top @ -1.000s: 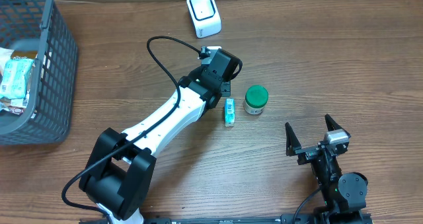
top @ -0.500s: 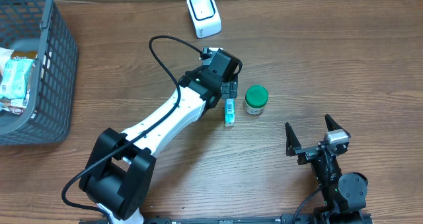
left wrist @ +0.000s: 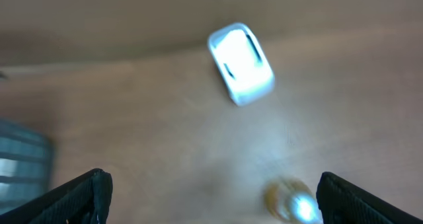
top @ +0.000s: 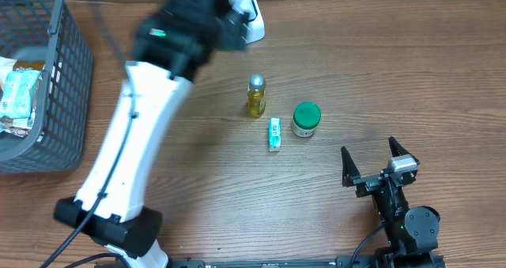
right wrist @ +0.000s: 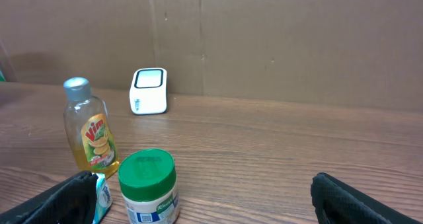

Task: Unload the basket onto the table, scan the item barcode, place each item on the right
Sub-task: 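Move the left gripper back into the grey basket, then grasp the green PanTree wipes pack in the basket with the left gripper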

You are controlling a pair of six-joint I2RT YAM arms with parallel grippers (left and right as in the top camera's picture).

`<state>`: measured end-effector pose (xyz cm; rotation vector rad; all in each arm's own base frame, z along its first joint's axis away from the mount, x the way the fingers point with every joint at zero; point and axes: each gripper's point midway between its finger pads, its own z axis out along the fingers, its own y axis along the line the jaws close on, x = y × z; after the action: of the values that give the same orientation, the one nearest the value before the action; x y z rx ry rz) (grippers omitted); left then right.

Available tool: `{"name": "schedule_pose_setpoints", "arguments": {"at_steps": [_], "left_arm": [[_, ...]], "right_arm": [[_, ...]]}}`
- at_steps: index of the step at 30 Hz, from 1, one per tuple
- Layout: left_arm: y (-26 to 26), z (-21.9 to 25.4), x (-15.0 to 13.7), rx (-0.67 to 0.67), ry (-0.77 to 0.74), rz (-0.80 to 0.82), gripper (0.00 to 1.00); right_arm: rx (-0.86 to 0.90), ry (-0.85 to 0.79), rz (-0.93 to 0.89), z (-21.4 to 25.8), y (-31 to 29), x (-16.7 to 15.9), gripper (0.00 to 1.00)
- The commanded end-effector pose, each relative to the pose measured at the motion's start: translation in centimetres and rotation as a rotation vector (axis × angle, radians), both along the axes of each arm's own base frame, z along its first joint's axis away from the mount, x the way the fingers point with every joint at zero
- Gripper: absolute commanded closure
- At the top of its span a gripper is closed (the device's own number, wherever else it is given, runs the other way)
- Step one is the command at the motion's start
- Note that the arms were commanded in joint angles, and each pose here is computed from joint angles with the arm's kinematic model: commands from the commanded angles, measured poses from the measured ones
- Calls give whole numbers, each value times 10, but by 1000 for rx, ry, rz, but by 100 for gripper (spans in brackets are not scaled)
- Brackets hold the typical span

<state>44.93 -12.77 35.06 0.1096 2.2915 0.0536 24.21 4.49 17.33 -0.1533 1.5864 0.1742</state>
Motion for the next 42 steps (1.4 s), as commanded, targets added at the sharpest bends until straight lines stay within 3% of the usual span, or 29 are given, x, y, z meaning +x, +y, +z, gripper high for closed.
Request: {"name": "schedule_pose_setpoints", "arguments": {"at_steps": [1, 5, 9, 17, 24, 32, 42], "left_arm": [[82, 68, -1, 38, -143, 116, 1], [172, 92, -6, 54, -200, 308, 0], [294, 82, -26, 112, -163, 563, 0], [420, 47, -83, 121, -49, 855, 0], [465, -42, -72, 88, 178, 812, 0], [475, -146, -51, 58, 425, 691, 0], [483, -212, -36, 108, 551, 517, 0]], "right_arm": [[-5, -2, -12, -3, -2, 1, 0], [-5, -2, -12, -2, -2, 1, 0], [-5, -2, -12, -2, -2, 1, 0], [-5, -2, -12, -3, -2, 1, 0], [-5, -2, -12, -2, -2, 1, 0], [-5, -2, -12, -2, -2, 1, 0], [-5, -2, -12, -3, -2, 1, 0]]}}
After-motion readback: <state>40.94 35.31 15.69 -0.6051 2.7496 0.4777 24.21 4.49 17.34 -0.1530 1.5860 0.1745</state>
